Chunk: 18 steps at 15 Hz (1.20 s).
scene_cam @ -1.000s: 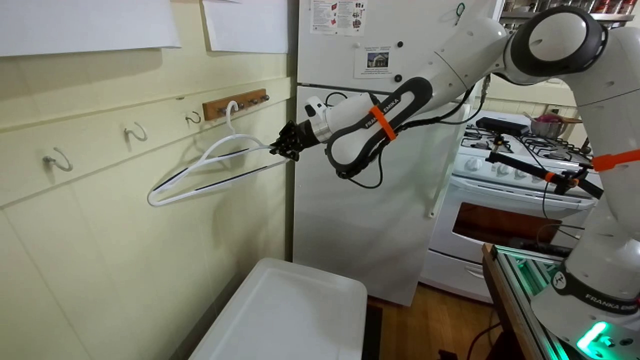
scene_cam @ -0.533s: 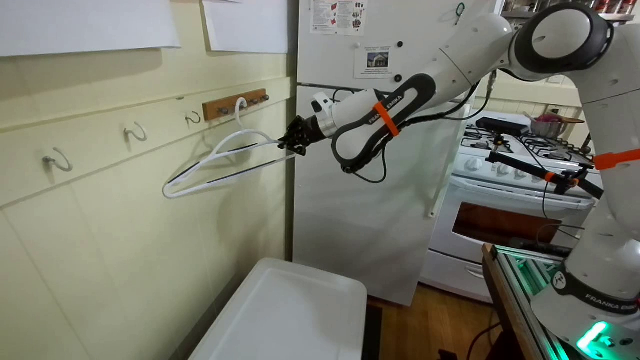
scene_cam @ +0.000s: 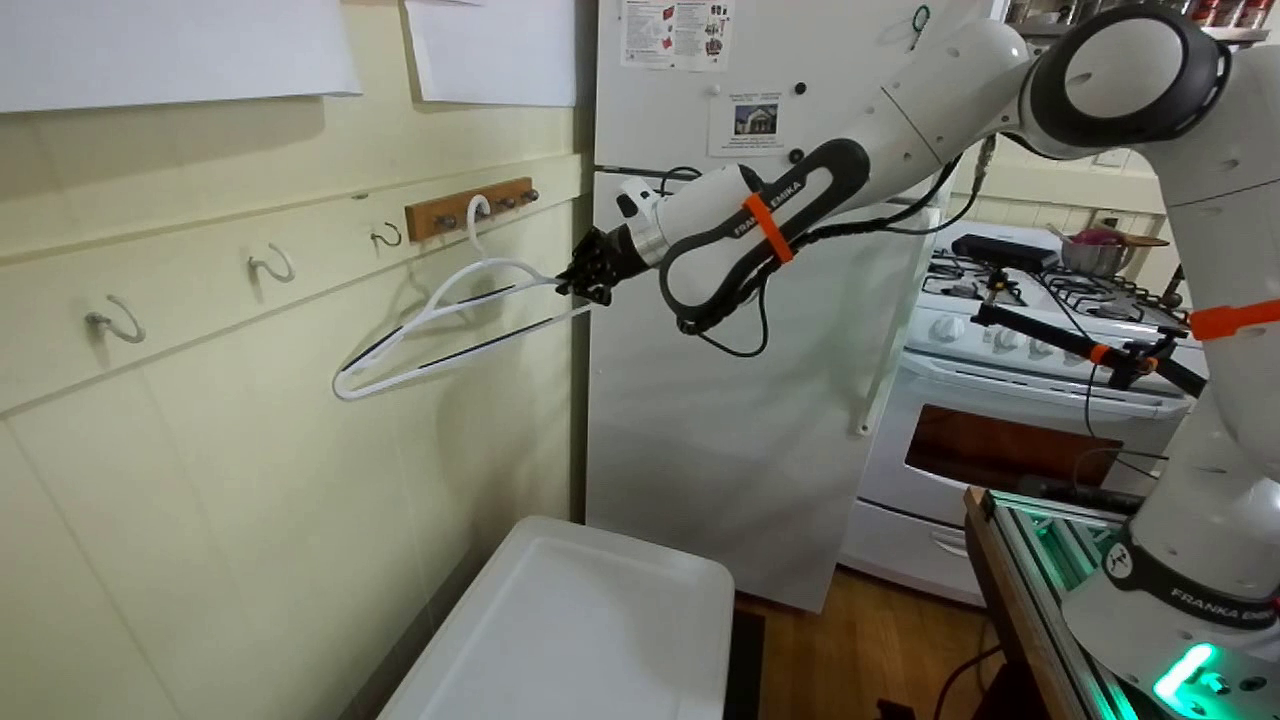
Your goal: Move the hanger from the hook on the left to the hook on the right
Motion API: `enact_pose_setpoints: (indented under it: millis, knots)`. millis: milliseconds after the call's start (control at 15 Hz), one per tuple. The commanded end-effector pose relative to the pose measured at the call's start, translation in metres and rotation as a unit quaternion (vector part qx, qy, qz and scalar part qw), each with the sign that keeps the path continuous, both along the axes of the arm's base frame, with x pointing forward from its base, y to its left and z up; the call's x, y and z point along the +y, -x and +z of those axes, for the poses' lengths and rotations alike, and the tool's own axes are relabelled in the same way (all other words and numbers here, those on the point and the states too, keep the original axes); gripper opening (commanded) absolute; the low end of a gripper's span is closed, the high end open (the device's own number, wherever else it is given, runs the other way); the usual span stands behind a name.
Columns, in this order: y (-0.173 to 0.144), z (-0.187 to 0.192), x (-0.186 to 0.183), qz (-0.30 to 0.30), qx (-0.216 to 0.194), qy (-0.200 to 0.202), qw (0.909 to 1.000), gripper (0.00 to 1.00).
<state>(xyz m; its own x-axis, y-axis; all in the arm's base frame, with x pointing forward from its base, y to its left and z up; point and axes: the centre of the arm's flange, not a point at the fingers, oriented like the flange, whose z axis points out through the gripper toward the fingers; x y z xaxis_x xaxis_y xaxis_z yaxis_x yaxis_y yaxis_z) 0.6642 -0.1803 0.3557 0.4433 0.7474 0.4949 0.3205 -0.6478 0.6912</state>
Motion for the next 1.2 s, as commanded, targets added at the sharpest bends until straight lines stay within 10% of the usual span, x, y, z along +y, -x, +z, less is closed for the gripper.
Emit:
enact_pose_setpoints:
  millis: [0,1133]
  knots:
    - [-0.016,0.011,0.002,0.000,0.020,0.004,0.9998,0.04]
    - [-0.076,0.013,-0.002,-0.008,0.051,0.006,0.9986,0.04]
